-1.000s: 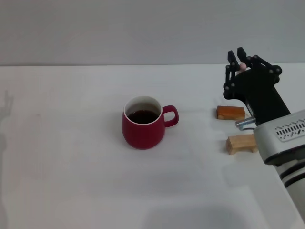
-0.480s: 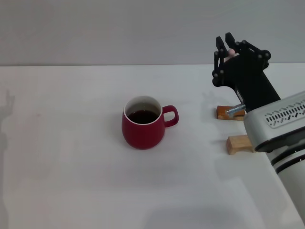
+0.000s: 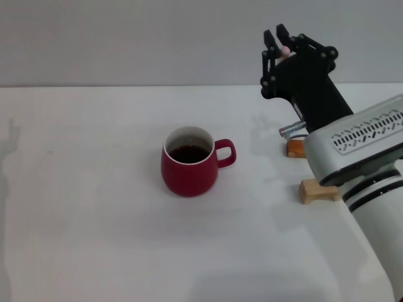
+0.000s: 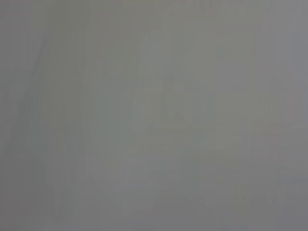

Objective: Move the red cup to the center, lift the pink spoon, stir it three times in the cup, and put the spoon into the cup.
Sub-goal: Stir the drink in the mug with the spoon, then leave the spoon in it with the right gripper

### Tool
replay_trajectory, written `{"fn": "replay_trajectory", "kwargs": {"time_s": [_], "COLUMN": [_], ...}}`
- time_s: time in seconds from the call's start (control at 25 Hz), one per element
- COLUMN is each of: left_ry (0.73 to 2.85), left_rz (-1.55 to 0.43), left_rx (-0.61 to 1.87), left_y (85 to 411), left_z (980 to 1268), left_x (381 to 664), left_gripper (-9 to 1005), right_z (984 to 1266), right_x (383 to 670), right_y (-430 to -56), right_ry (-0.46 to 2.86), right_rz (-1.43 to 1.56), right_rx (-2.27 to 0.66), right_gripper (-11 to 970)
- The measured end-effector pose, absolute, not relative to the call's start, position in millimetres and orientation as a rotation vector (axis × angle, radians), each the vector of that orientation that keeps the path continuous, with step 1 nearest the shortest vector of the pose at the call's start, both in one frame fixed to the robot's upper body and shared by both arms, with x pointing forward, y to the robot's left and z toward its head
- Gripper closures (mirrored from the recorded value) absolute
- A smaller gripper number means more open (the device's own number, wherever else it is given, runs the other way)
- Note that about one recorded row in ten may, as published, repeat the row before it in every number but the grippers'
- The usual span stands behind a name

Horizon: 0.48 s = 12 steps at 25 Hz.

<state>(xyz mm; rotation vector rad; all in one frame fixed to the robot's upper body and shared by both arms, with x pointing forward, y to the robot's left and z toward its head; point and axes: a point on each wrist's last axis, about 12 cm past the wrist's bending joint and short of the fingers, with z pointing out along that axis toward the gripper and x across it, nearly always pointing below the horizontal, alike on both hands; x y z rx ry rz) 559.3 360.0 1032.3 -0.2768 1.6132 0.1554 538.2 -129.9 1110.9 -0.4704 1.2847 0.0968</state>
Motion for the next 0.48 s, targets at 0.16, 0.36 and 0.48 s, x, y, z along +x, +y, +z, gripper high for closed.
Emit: {"fn": "replay_trajectory", "kwargs": {"time_s": [0.16,0.36,0.48], "left_ry": [1.613,1.613,1.612], "left_rz": [0.155,0.156,0.153], "left_rx": [-0.276,-0.277,-0.274], "left_y": [360,360,359], "left_z": [1032,1032,1033], "left_x": [559,559,560], "left_gripper": [167,167,167], "right_z": [1114,1117,1119], "right_x": [541,544,545], "right_y": [-125,-118,-109], "right_ry": [1.277,1.266,1.258], "right_rz": [0.111,0.129,0.161], "right_rx": [-0.481,-0.503,-0.524], "right_gripper": [833,832,832]}}
